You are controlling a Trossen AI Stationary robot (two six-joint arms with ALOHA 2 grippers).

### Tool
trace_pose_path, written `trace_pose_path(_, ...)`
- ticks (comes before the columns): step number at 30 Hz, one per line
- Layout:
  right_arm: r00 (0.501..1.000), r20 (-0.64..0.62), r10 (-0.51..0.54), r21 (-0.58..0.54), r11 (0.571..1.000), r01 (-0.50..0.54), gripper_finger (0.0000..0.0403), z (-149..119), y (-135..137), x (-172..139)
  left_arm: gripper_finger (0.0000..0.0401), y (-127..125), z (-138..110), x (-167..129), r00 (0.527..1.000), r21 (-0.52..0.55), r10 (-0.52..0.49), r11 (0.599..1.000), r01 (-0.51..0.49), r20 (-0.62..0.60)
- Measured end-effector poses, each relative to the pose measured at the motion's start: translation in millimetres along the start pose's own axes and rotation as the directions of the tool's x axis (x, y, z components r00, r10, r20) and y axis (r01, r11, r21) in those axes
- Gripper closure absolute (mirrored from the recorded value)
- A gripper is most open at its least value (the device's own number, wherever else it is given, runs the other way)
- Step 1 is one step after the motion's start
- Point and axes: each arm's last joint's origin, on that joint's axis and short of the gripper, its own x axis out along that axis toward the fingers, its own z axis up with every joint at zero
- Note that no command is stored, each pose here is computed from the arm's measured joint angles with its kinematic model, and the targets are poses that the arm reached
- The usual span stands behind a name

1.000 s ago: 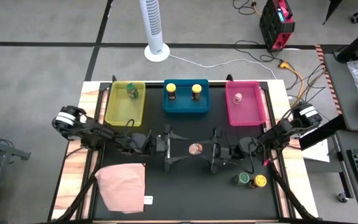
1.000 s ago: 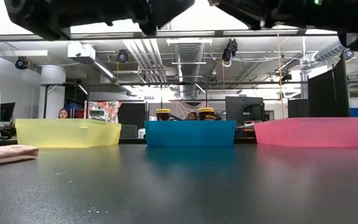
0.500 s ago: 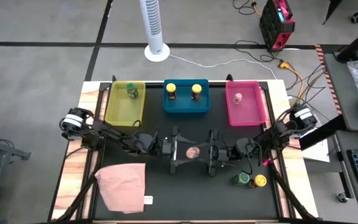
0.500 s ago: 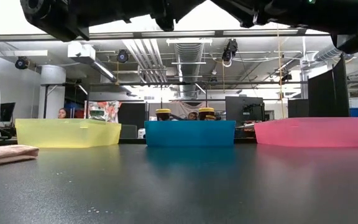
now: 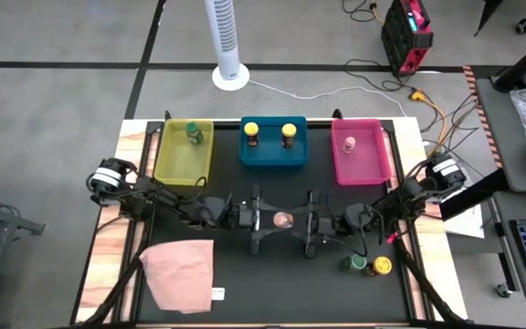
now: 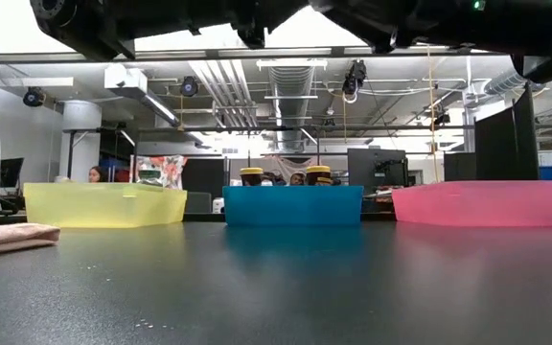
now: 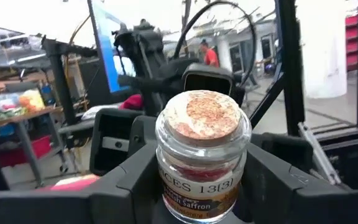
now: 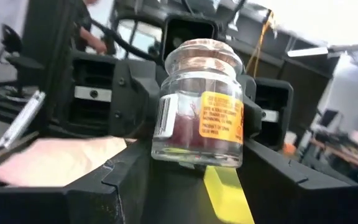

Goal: Sort spices by type
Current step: Put the brown seasoning bottle into the pink bin

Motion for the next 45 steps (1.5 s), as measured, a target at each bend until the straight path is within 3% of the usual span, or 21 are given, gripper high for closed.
trace_pose_path(10, 0.961, -0.239, -0.137, 0.034, 0.988, 0.149, 0.0148, -9, -2, -4, 0.023, 5, -5, -5, 0.969, 0.072, 0.135, 0.99, -0.122, -0.208)
trace_pose_path(16, 0.917, -0.375, -0.138, 0.079, 0.98, 0.18, 0.0105, -11, -6, -11, 0.023, 7, -3, -14, 0.909, 0.156, 0.244, 0.967, -0.202, -0.338)
trace_pose_path(22, 0.891, -0.411, -0.192, 0.135, 0.954, 0.268, 0.0088, 2, -17, -17, 0.023, 8, -10, -22, 0.846, 0.193, 0.276, 0.959, -0.208, -0.457)
trace_pose_path(28, 0.909, -0.382, -0.169, 0.161, 0.956, 0.246, 0.0092, 18, -21, -11, 0.023, 7, -16, -21, 0.837, 0.167, 0.28, 0.959, -0.227, -0.471)
trace_pose_path(34, 0.891, -0.428, -0.154, 0.101, 0.971, 0.217, 0.0099, 28, -14, 15, 0.023, 8, -15, -21, 0.838, 0.162, 0.297, 0.955, -0.25, -0.458)
trace_pose_path(45, 0.875, -0.454, -0.171, 0.09, 0.968, 0.236, 0.0098, 27, -10, 46, 0.023, 7, -13, -20, 0.845, 0.152, 0.298, 0.954, -0.257, -0.443)
